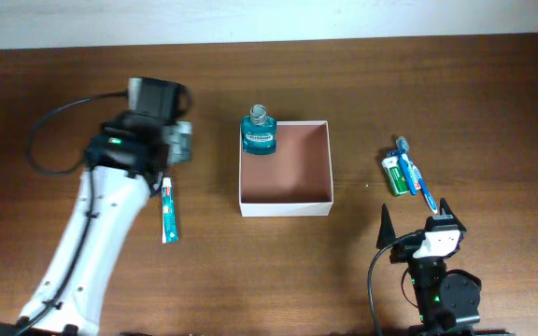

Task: Pack container
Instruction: 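Move left gripper back and grasp the foam soap pump top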

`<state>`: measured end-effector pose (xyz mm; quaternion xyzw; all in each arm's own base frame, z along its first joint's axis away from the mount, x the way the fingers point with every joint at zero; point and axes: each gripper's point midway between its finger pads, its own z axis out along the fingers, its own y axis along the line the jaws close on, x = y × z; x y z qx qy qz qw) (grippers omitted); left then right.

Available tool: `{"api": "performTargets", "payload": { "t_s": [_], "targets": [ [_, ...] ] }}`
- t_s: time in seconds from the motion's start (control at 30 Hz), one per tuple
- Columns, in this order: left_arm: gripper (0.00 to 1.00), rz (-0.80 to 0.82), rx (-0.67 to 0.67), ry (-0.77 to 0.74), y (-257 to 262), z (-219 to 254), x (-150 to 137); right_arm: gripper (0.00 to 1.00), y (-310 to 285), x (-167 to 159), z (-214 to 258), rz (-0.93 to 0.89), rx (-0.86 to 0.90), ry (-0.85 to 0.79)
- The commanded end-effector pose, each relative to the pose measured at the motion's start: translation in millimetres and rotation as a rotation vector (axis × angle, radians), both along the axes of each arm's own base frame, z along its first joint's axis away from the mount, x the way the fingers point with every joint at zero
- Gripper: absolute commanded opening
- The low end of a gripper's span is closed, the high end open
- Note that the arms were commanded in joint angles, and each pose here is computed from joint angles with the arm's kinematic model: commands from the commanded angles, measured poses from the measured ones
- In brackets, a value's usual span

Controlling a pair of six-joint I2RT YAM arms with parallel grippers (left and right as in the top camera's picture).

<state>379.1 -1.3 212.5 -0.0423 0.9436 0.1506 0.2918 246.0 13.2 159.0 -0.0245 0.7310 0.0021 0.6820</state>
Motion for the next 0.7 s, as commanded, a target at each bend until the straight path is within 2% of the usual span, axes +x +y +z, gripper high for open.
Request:
{"api": "performTargets", "payload": {
  "t_s": [0.0, 0.13, 0.33, 0.57, 0.67],
  "targets": [
    [0.99, -0.080, -0.157, 0.036, 2, -9, -1, 0.98, -3, 0, -3, -0.014, -0.001, 0.006],
    [0.98, -0.131, -0.257, 0.029, 7, -9, 3, 0.99, -3, 0, -3, -0.014, -0.001, 0.006],
    [0.96, -0.094, -0.260, 0.051, 20, -16, -2, 0.99, -3, 0, -3, -0.014, -0.001, 0.006],
    [0.89, -0.186, -0.198, 0.080, 20, -34, -2, 0.99, -3, 0, -3, -0.014, -0.001, 0.006],
    [0.89, -0.176, -0.176, 0.083, 25, -41, -1, 0.99, -3, 0, -3, -0.014, -0.001, 0.006]
  ]
}}
